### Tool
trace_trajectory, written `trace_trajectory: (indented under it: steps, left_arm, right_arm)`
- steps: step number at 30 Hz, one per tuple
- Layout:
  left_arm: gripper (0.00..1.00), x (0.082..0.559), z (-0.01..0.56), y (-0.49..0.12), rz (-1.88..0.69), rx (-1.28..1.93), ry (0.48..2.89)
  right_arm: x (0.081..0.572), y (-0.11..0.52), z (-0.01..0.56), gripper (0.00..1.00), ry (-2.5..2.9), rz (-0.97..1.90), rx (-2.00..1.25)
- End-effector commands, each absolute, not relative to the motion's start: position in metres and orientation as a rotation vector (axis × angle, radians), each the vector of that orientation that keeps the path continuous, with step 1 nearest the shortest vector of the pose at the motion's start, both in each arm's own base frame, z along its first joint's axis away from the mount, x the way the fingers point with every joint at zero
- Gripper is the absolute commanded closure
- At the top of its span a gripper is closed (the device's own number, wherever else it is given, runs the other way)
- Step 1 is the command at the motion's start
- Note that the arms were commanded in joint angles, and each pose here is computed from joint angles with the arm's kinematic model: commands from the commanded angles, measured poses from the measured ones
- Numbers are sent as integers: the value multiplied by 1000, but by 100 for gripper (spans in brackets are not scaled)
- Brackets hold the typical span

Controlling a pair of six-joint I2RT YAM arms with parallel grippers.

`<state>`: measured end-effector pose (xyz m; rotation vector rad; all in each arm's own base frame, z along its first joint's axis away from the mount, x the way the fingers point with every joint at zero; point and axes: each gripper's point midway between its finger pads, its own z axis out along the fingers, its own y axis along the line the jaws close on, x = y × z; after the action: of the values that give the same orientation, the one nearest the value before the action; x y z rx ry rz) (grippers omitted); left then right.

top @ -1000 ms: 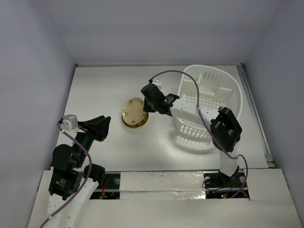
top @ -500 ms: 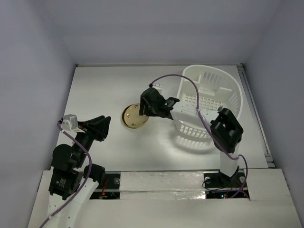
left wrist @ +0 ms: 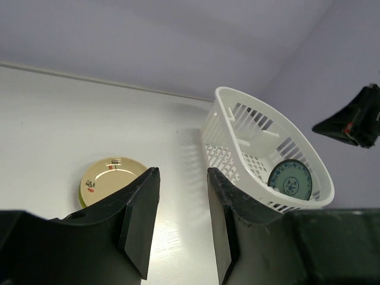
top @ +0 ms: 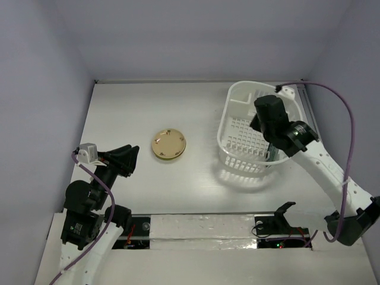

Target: Unload the plates from the dish rack

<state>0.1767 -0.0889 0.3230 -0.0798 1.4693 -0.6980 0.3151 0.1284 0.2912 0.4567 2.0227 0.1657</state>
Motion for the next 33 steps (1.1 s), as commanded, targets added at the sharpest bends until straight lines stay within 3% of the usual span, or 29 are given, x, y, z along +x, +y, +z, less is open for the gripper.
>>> trace_trajectory:
  steps: [1,2,3,6,9,14,17,24,33]
  left_arm:
    - [65,173,335,-92,-725,-53,1416]
    - [65,172,336,-92,-727,-53,1412]
    - [65,172,336,-92,-727,-51,1410]
    - [65,172,335,-93,-728,-47,1413]
    - [65,171,336,-92,-728,-47,1410]
    - [65,170,337,-91,-724,-53,1403]
    - [65,169,338,-90,-725,-53,1400]
    - [64,169,338,-89,-720,-57,1396]
    - [64,169,339,-87,-714,-67,1393]
  right_arm:
    - [264,41,238,87,2230,-364,479]
    - [260,27,234,78,2252,-429,505]
    - [257,22,225,59,2308,-484,475]
    - [253,20,208,40,2434,-554,399]
    - [260,26,199,34,2483,-542,368]
    - [269,16,191,34,2517,-618,397]
    - [278,13,185,36,2530,-636,404]
    - [299,-3,173,68,2515,-807,396]
    - [328,-14,186,99,2407,-919,281]
